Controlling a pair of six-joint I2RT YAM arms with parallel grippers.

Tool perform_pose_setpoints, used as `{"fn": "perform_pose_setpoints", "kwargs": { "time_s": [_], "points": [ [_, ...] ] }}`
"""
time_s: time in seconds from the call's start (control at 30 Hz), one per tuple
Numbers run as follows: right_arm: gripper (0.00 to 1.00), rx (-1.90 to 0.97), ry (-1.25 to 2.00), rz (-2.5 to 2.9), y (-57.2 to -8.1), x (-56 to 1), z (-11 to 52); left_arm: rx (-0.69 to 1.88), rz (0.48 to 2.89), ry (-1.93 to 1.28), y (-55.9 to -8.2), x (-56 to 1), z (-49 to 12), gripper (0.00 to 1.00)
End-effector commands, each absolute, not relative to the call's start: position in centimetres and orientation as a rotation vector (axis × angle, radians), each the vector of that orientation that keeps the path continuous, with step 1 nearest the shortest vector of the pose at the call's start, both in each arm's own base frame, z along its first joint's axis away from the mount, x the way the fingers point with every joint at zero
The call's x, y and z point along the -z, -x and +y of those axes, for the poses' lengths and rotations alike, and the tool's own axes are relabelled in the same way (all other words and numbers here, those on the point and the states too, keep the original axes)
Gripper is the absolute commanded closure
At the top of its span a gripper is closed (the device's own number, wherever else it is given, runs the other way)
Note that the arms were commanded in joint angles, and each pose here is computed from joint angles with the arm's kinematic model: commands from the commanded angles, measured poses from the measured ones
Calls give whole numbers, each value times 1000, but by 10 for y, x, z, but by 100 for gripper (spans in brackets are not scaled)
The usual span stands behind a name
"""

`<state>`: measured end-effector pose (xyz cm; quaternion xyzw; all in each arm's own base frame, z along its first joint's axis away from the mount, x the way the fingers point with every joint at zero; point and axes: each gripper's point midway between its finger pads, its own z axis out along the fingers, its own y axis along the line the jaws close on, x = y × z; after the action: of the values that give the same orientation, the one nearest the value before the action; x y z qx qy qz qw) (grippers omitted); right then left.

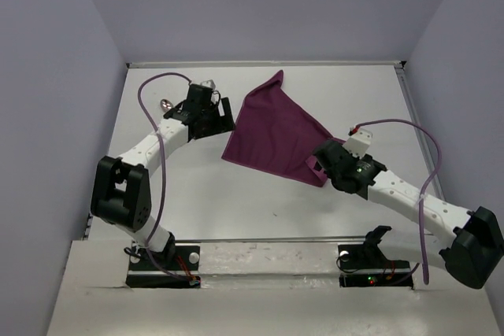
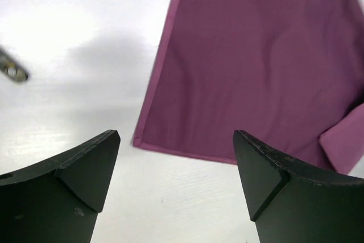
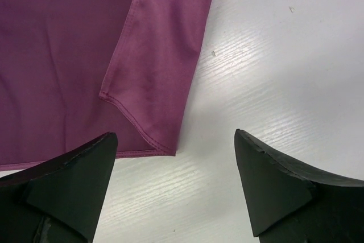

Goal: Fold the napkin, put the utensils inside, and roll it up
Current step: Flatten out the napkin at the center of the board.

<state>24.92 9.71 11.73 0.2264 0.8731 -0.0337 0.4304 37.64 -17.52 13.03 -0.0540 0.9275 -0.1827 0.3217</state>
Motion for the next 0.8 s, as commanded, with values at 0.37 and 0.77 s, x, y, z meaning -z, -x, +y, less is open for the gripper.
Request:
{"fn": "perform_pose_setpoints", "kwargs": {
  "time_s": [0.37,0.77],
  "points": [
    [6,174,-476,2252,-267,-117,115,216,2623,195,-336,-37,-165,16],
    [4,114,-484,2241,-273,-123,125,258,2687,118,-329,-14,-197,43]
  ]
}}
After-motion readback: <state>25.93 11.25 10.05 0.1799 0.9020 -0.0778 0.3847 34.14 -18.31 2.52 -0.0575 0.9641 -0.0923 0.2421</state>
